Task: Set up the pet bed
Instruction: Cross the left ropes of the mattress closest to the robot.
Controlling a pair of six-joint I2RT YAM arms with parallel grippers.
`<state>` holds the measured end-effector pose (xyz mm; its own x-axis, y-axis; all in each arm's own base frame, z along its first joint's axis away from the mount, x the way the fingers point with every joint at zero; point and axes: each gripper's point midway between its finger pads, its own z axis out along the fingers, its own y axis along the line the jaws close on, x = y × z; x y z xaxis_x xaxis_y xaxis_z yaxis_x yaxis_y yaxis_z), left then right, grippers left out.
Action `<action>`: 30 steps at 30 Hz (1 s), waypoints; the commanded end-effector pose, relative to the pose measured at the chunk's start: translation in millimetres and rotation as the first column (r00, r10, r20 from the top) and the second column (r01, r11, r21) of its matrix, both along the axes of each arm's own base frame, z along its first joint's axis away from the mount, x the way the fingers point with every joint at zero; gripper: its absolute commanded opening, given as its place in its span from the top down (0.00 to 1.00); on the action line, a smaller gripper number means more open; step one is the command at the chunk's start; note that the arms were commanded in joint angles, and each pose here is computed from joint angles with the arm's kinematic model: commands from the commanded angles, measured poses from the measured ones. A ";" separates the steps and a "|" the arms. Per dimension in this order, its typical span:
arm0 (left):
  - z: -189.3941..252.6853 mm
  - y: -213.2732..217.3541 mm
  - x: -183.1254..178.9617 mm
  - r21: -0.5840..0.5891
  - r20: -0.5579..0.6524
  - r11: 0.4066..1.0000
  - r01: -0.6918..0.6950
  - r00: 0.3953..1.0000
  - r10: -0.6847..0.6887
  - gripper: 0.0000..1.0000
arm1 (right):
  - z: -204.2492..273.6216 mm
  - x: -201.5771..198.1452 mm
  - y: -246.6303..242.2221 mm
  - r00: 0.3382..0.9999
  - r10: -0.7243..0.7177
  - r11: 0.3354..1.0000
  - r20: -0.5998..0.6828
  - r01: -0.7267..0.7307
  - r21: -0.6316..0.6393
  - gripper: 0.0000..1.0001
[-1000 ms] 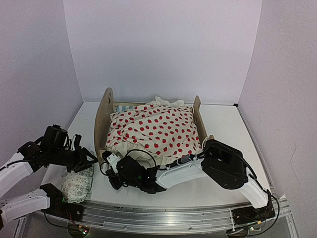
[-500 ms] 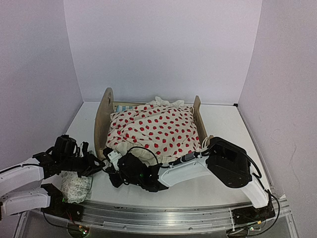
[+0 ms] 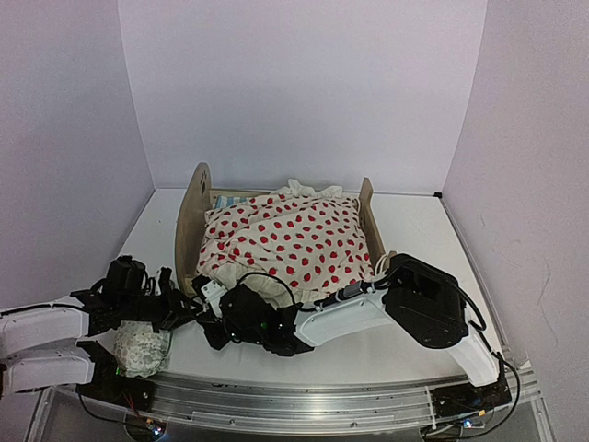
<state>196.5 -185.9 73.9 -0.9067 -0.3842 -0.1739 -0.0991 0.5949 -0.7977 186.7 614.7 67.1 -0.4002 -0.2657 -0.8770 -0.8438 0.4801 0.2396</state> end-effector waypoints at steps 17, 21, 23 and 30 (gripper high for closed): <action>-2.0 -17.0 -9.7 -0.078 0.054 0.989 0.123 0.991 -0.119 0.95 | 40.1 -9.7 1.9 0.998 0.051 0.995 -0.026 -0.049 0.084 0.73; -0.4 -13.0 -9.3 -0.067 0.062 0.993 0.101 0.993 -0.097 1.00 | 41.3 -12.6 -8.5 0.998 0.050 0.996 -0.033 -0.047 0.074 0.53; -1.7 -11.1 -10.4 -0.065 0.058 0.994 0.091 0.994 -0.087 1.00 | 42.1 -14.5 -14.6 0.998 0.050 0.997 -0.039 -0.047 0.069 0.48; 0.7 -9.7 -12.0 -0.068 0.053 0.994 0.083 0.995 -0.080 1.00 | 41.2 -13.9 -40.3 0.999 0.005 0.999 -0.041 -0.003 0.040 0.39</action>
